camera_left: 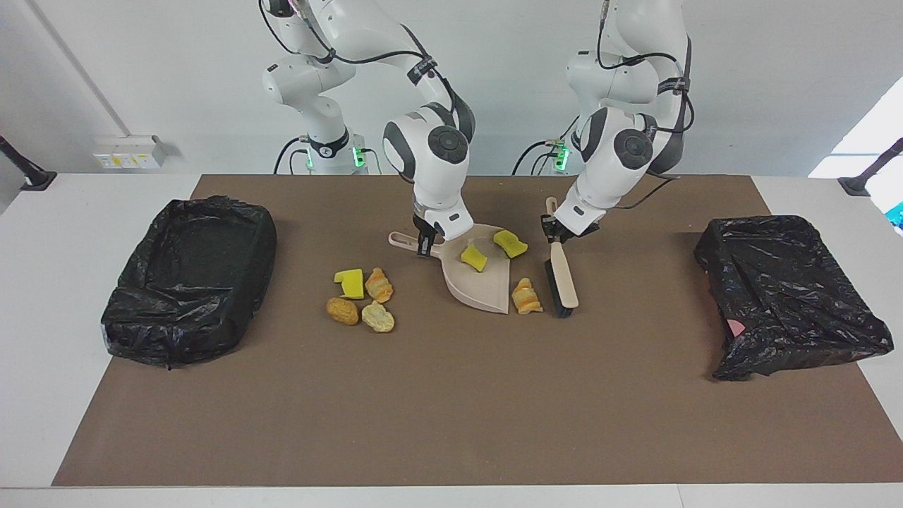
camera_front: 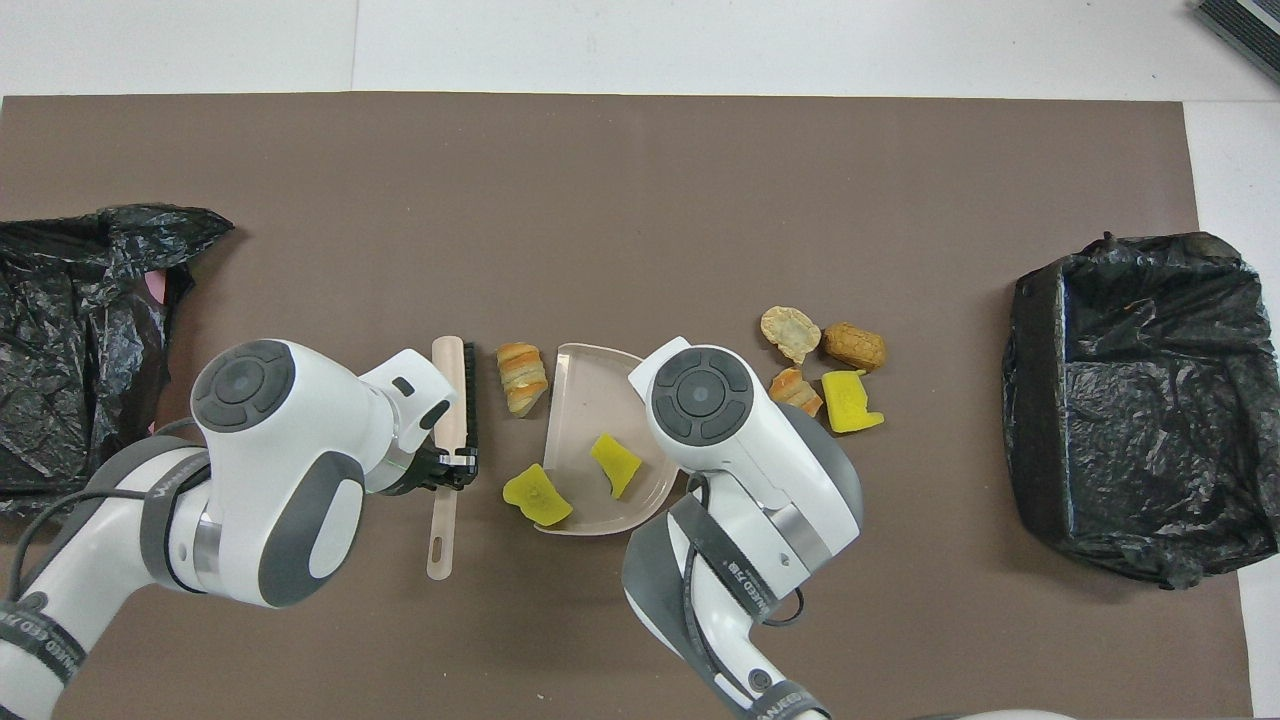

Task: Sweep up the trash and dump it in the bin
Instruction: 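Sweep the sponge and bread pieces into the dustpan with the left gripper, then carry the dustpan to the black bag with the right gripper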

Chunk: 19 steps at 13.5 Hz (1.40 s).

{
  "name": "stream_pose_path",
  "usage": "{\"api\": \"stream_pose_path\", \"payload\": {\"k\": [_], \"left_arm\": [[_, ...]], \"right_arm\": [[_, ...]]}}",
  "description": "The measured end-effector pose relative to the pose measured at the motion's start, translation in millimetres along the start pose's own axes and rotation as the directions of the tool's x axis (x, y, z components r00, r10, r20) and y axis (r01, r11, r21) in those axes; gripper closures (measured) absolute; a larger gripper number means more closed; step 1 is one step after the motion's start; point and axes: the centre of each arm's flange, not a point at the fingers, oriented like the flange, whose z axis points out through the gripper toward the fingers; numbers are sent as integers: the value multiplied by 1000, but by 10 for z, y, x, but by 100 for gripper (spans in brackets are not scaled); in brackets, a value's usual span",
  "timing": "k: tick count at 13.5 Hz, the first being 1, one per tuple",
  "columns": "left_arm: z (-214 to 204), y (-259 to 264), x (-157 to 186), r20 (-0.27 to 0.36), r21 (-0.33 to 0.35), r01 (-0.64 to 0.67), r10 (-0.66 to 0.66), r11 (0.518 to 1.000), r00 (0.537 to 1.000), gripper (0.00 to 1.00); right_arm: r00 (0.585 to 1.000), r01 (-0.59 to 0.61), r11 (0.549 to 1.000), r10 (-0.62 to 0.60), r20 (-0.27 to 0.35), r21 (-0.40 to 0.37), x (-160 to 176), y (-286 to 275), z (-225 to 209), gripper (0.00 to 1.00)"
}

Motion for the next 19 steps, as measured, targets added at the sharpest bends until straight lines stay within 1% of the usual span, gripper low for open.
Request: {"api": "stream_pose_path", "payload": {"k": [2, 4, 6, 7, 9, 12, 15, 16, 17, 19], "left_arm": [[60, 341, -153, 10, 0, -46, 46, 999, 999, 74], [156, 835, -408, 21, -29, -82, 83, 996, 996, 74], [202, 1209, -611, 0, -34, -88, 88, 996, 996, 74], [175, 1245, -611, -7, -37, -84, 84, 996, 996, 74], [127, 1137, -511, -14, -45, -56, 55, 997, 998, 74], [-52, 725, -190, -40, -72, 37, -39, 997, 998, 74], [-147, 383, 0, -51, -88, 110, -115, 990, 992, 74], [-151, 322, 27, -50, -90, 123, -128, 988, 991, 74], [-149, 274, 42, -48, -87, 131, -135, 988, 990, 74], [-93, 230, 24, -39, -64, 148, -151, 987, 988, 74]], "right_arm": [[1000, 0, 1000, 0, 0, 1, -9, -9, 0, 69], [1000, 0, 1000, 0, 1, 1, -13, -13, 1, 69], [1000, 0, 1000, 0, 1, 1, -15, -15, 2, 69], [1000, 0, 1000, 0, 1, 2, -15, -16, 3, 69], [1000, 0, 1000, 0, 1, 2, -16, -17, 5, 69], [1000, -1, 1000, 1, 1, 2, -18, -17, 6, 69], [1000, -29, 1000, 29, -3, 2, -104, 55, -12, 69], [999, -53, 999, 53, -11, -2, -201, 117, -76, 69], [996, -89, 996, 89, -22, -5, -389, 208, -210, 69], [980, -193, 981, 194, -51, 11, -995, 384, -616, 69]]}}
